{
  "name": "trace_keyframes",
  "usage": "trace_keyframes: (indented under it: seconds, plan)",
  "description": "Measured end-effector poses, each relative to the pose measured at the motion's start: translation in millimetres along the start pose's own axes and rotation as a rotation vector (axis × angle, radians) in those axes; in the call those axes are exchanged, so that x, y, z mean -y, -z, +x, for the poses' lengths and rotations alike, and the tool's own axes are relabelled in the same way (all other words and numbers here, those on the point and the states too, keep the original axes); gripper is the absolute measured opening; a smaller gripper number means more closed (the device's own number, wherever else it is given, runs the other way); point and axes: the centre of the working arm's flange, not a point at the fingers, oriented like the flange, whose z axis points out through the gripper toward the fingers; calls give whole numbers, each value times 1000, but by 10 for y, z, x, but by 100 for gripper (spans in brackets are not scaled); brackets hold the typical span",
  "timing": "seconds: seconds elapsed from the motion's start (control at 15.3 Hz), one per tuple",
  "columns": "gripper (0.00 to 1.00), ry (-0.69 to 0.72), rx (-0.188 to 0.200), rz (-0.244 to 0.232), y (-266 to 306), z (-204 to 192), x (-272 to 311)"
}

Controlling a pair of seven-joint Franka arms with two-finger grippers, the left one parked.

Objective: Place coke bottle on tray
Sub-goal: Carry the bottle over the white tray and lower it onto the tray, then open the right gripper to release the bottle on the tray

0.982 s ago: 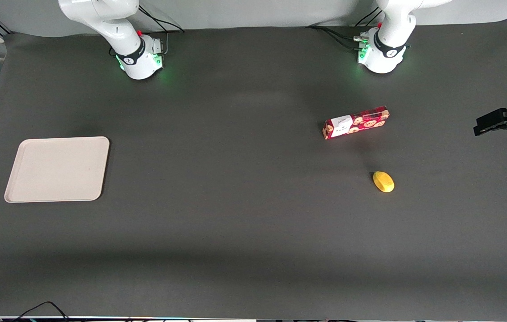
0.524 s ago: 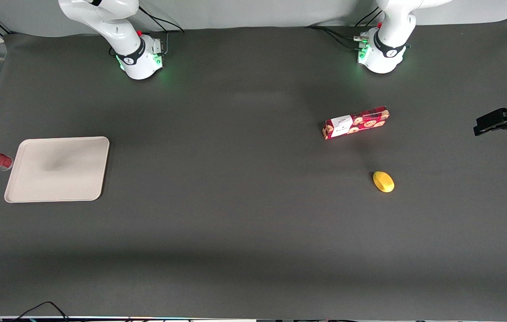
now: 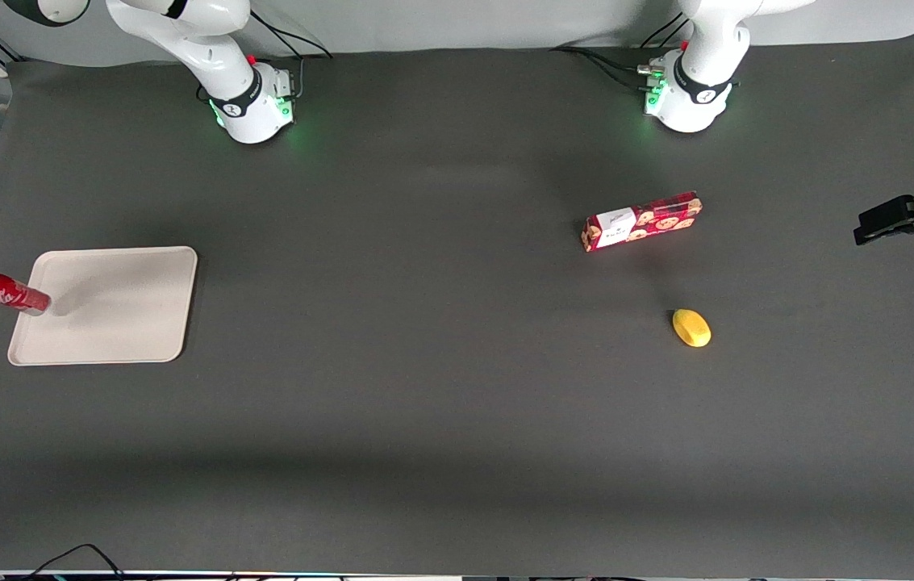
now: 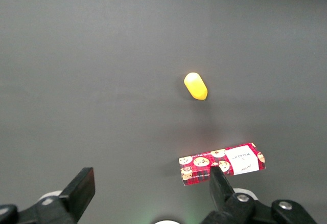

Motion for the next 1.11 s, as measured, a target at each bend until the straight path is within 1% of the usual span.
trace_keyframes:
  seconds: [0.2,0.52,0.92,0.98,1.11]
  plan:
    - [31,0,13,18,-167,-89,2]
    - [31,20,8,-1,-292,-286,-111]
    - [32,28,7,-4,-357,-313,-112]
    - [37,30,6,-4,-356,-313,-112]
    - [54,33,3,-5,-339,-317,-113]
